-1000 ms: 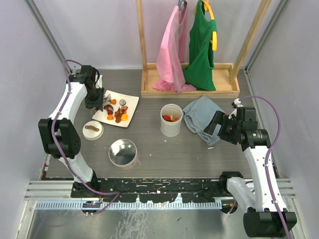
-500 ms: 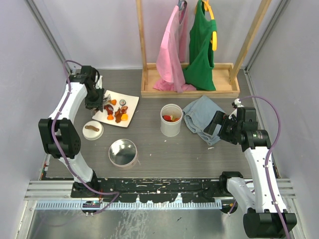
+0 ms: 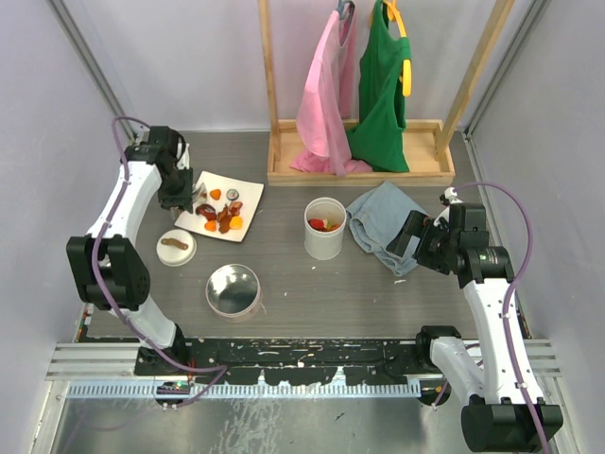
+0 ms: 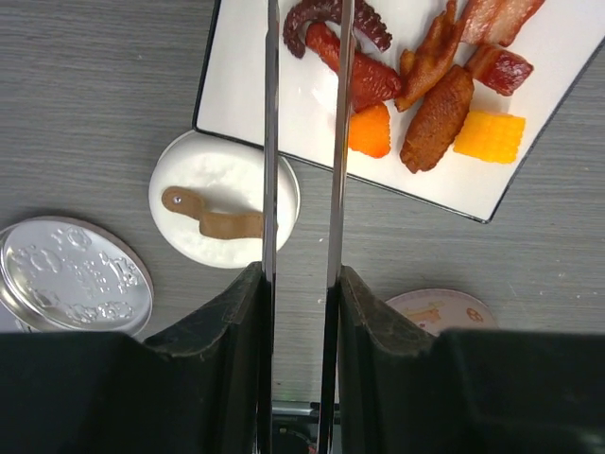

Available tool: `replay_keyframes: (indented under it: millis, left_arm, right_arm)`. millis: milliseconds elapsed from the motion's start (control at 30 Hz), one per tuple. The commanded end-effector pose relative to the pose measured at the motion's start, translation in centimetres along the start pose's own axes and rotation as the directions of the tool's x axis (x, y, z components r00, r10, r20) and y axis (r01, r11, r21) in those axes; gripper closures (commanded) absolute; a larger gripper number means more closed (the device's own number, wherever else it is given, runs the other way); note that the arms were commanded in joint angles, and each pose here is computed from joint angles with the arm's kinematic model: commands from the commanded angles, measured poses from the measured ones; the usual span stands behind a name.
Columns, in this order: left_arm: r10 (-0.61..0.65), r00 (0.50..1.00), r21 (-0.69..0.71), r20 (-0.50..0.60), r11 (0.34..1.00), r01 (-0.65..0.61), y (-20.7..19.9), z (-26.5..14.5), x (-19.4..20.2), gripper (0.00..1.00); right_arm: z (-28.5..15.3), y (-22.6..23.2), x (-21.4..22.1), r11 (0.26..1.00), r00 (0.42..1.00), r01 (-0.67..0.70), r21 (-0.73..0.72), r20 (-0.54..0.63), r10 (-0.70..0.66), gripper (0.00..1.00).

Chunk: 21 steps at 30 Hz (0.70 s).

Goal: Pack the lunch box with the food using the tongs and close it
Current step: Pick up the fake food from the plate.

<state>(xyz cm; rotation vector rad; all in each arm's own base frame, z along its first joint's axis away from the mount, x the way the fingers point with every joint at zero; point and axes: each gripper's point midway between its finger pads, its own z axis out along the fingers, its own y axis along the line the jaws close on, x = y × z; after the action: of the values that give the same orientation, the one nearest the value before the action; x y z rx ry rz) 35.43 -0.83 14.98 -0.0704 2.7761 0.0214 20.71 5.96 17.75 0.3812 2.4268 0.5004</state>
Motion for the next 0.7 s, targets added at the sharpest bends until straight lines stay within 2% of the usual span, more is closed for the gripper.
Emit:
replay_keyframes:
  millis: [0, 167, 667]
  left_arm:
    - [-0.052, 0.988, 0.014, 0.147, 0.999, 0.05, 0.1, -3.8, -1.4, 0.78]
    - [-0.07, 0.98, 0.024, 0.184, 0.997, 0.066, 0.0, -4.7, -0.8, 0.78]
    - [-0.087, 0.983, 0.174, 0.164, 0.983, 0.058, -2.4, -7.1, 2.2, 0.78]
  right_arm:
    - [-0.2, 0.7, -1.2, 0.999, 0.999, 0.024, -0.022, 0.047, -0.023, 0.0]
    - [-0.2, 0.8, -1.2, 0.999, 0.999, 0.024, -0.028, 0.046, -0.022, 0.0]
    - [0.0, 1.1, -1.6, 0.999, 0.999, 0.024, -0.035, 0.033, -0.023, 0.0]
